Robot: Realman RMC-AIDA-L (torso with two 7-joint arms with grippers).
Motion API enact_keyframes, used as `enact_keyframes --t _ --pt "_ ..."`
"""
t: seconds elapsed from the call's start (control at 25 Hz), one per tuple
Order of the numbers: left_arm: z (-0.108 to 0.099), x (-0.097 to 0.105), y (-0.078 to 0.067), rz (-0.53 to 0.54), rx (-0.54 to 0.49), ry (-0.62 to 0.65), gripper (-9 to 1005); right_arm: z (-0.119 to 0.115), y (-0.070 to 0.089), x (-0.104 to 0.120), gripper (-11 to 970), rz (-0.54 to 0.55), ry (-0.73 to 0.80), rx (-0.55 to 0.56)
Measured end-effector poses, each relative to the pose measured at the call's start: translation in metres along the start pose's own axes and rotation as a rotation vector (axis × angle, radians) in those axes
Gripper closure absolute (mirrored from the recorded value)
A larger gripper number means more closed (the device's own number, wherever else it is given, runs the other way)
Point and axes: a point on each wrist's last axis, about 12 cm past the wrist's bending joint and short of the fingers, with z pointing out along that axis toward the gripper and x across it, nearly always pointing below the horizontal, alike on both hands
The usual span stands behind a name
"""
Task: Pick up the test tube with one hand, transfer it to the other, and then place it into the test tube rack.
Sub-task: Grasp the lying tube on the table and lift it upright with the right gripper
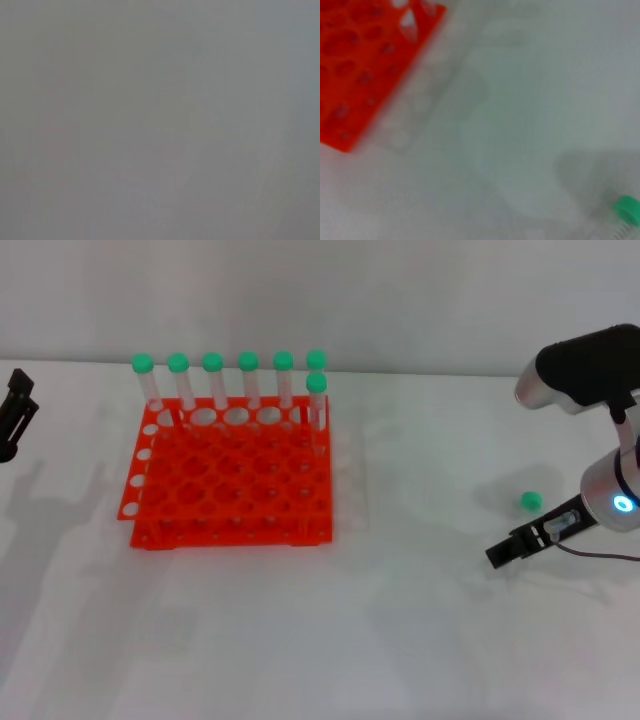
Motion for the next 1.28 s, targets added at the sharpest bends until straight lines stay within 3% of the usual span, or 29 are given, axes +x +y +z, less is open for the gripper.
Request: enact_keyframes --t 0.4,0.76,1.16,1.28 --pt "-0.002 0.000 0.001 0.001 -0.004 0.003 105 0.005 -0.002 -0.002 239 -0.007 0.031 0.042" --pt "-0.001 0.001 0.000 0.000 -0.001 0.003 105 0.008 0.006 -0.004 253 -0.048 0.047 0.048" --pt "0.000 0.001 0.000 -0.002 -0.002 0.003 105 0.013 0.008 -0.001 387 -0.068 0.089 0.067" --pt "0.000 0.000 0.000 -0.002 0.000 0.002 105 0.013 0.009 -0.001 469 -0.070 0.094 0.068"
